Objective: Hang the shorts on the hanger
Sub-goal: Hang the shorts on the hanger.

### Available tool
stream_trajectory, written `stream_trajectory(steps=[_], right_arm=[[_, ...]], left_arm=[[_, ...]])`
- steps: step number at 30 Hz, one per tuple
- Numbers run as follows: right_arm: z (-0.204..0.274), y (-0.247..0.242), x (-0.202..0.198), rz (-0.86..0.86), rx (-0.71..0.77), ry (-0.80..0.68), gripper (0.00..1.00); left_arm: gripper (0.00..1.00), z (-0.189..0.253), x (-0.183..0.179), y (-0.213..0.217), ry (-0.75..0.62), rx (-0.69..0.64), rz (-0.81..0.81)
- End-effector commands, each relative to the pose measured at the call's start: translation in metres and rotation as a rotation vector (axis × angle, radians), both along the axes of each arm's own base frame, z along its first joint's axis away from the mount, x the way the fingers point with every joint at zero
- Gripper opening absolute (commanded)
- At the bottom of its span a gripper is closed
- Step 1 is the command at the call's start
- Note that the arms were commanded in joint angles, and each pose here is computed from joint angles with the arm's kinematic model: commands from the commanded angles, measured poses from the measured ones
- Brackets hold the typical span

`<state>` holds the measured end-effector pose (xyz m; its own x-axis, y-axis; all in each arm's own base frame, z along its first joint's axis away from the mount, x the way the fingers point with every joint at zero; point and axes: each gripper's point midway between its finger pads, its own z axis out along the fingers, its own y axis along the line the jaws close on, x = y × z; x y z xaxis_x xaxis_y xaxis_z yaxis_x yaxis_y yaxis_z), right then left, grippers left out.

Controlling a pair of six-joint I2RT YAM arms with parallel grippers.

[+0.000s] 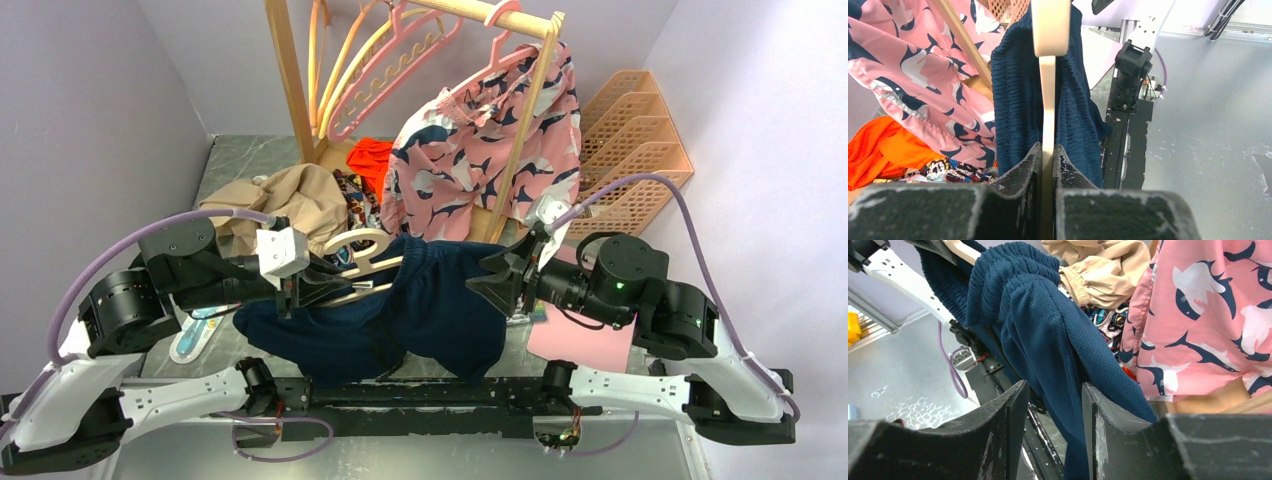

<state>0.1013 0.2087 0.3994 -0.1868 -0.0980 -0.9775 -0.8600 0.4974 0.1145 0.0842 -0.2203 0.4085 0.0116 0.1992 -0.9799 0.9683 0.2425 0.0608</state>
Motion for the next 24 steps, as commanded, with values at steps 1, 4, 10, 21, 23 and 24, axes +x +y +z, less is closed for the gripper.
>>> stream_trajectory(steps=[1,4,10,21,23,24], right_arm=[[0.004,0.004,0.007,-0.026,0.014,-0.01,0.47],[0.004,0.009,0.009,-0.025,0.02,-0.017,0.47],[-0.004,0.02,0.013,-0.019,0.0,-0.011,0.46],[-0.006,0.003,0.031,-0.156,-0.002,-0.027,0.48],[-0.009,0.01,0.029,-0.134,-0.003,-0.022,0.48],[-0.009,0.013,0.029,-0.123,0.0,-0.021,0.47]], left_arm=[[0.07,0.03,0.001,-0.001,-0.044,-0.087,0.007],[0.07,0.031,0.0,-0.002,-0.045,-0.093,0.001],[0.07,0.035,0.0,-0.003,-0.054,-0.101,-0.007],[0.07,0.036,-0.001,0.0,-0.053,-0.107,-0.002],[0.07,0.035,-0.001,-0.002,-0.051,-0.105,-0.006],[0.07,0.034,-0.001,-0.003,-0.052,-0.104,-0.007]])
